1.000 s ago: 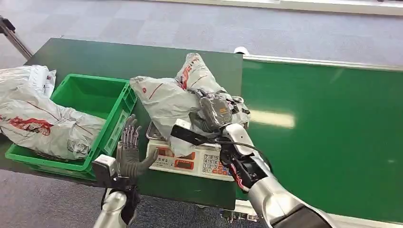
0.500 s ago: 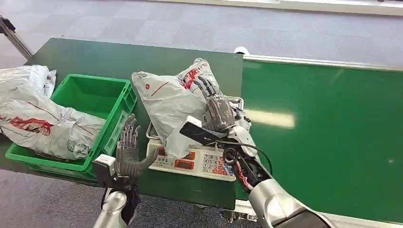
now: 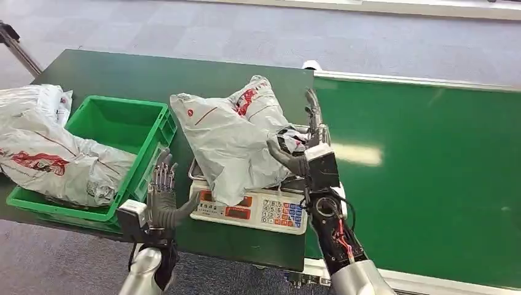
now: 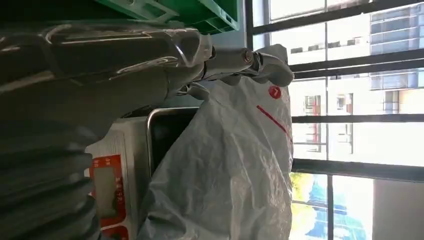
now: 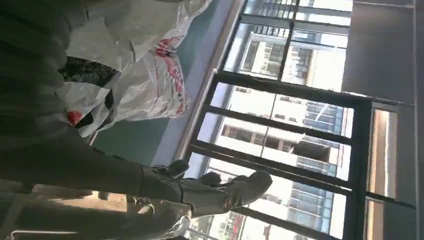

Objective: Moved the parcel from conveyor to table for the left to box.

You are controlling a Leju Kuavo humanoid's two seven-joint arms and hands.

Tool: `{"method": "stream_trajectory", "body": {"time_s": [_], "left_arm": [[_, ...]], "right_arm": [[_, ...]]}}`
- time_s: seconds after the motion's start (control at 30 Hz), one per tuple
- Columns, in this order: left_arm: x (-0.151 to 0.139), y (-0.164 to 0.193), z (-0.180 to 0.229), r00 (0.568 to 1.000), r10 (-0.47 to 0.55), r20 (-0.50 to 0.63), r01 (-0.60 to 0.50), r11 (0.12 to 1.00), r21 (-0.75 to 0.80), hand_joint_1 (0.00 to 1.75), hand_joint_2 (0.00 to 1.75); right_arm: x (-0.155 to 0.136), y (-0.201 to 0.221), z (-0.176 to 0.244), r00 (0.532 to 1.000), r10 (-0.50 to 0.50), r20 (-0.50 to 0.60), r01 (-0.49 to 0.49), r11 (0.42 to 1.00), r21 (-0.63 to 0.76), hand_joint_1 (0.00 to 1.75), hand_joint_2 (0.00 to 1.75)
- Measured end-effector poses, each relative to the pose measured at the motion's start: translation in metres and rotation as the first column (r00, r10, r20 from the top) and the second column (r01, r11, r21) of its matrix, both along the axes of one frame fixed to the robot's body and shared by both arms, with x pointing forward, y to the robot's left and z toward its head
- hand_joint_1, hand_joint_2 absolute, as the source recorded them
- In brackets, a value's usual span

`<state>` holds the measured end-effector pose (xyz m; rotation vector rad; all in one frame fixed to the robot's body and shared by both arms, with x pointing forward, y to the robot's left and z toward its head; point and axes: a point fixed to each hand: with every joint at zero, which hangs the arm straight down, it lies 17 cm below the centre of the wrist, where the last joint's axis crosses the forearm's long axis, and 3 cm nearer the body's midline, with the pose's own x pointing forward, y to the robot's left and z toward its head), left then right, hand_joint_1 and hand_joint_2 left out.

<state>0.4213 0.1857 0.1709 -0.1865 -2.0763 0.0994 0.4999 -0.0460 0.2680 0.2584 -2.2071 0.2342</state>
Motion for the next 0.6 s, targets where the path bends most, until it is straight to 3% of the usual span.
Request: {"method": "stream_trajectory", "body": {"time_s": [0.27, 0.6], "left_arm": [[0.001, -0.005, 0.005, 1.0, 0.0, 0.017, -0.001, 0.999, 0.05, 0.0, 1.75], [0.001, -0.012, 0.028, 0.996, 0.036, 0.083, -0.045, 0.993, 0.113, 0.0, 1.75]], "right_arm": [[-0.035, -0.059, -0.029, 0.996, -0.046, -0.073, 0.061, 0.976, 0.207, 0.0, 1.75], [-0.063, -0.09, -0.024, 0.994, -0.098, -0.049, 0.108, 0.955, 0.275, 0.0, 1.75]]}}
